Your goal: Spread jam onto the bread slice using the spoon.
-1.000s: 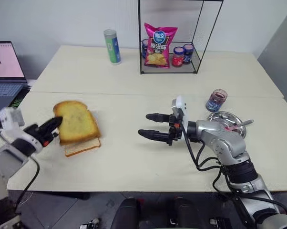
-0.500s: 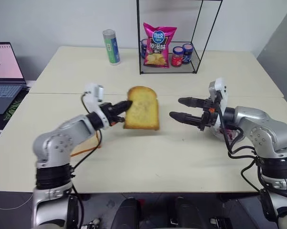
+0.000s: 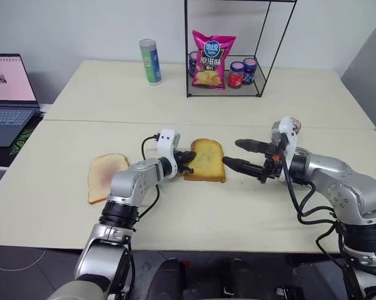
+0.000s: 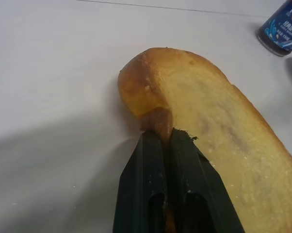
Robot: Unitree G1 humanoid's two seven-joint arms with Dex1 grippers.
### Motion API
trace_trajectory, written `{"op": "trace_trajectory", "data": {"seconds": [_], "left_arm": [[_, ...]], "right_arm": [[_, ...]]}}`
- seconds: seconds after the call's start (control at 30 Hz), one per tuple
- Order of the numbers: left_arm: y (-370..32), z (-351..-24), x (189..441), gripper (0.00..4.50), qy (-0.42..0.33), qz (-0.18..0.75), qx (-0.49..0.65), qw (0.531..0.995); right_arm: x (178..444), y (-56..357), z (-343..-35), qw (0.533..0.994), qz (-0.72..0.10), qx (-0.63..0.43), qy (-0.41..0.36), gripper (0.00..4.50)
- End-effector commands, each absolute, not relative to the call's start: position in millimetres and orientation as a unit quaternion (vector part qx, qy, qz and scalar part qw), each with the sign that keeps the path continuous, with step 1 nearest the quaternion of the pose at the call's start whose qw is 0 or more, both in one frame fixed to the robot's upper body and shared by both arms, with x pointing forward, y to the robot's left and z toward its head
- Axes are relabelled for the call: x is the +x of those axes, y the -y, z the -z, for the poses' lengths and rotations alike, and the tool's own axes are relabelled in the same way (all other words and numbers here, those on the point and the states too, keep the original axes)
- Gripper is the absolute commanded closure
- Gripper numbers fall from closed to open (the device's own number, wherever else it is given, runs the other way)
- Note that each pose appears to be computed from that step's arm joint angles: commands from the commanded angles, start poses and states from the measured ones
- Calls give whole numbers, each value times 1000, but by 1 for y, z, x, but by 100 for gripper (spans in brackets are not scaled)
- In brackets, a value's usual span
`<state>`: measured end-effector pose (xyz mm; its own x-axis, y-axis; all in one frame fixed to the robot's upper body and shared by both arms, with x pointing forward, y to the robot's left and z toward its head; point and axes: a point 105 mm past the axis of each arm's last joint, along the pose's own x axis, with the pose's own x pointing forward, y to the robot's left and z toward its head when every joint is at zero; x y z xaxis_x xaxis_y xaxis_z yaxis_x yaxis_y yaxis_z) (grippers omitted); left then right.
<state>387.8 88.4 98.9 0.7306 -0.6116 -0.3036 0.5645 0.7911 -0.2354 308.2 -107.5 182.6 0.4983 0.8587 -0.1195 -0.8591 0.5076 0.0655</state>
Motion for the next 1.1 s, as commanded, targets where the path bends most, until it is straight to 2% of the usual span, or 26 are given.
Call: {"op": "trace_trajectory", "data": {"seconds": [0.03,0.07,0.1,0.13,0.27,0.47,0.73,0.9,1.0,1.07,1.1], "left_arm": [[-80,-102,390,448,-172,336,-23,926],[-78,-103,390,448,-169,341,-19,924],[-77,-103,391,396,-168,342,-18,925],[-75,-104,391,389,-166,342,-22,925],[-77,-105,390,302,-169,342,-23,924],[-78,-105,374,171,-179,375,0,909],[-116,-133,366,8,-159,367,31,916],[-130,-150,358,3,-145,381,43,912],[-143,-192,362,3,-54,380,78,920],[-133,-221,353,3,13,412,97,906],[-124,-225,346,3,22,437,114,892]], "right_arm": [[311,110,-190,874,-484,-19,-44,0],[311,110,-189,873,-485,-27,-45,0],[311,110,-189,872,-486,-28,-44,0],[312,110,-190,872,-486,-26,-42,0],[314,112,-192,875,-483,-23,-41,0],[314,114,-191,875,-481,-22,-43,0],[311,126,-196,884,-466,-15,-42,0],[312,140,-202,897,-440,-6,-35,0],[313,164,-214,920,-392,15,-20,0],[311,186,-221,935,-354,31,-13,0],[310,197,-223,941,-335,38,-10,0]]}}
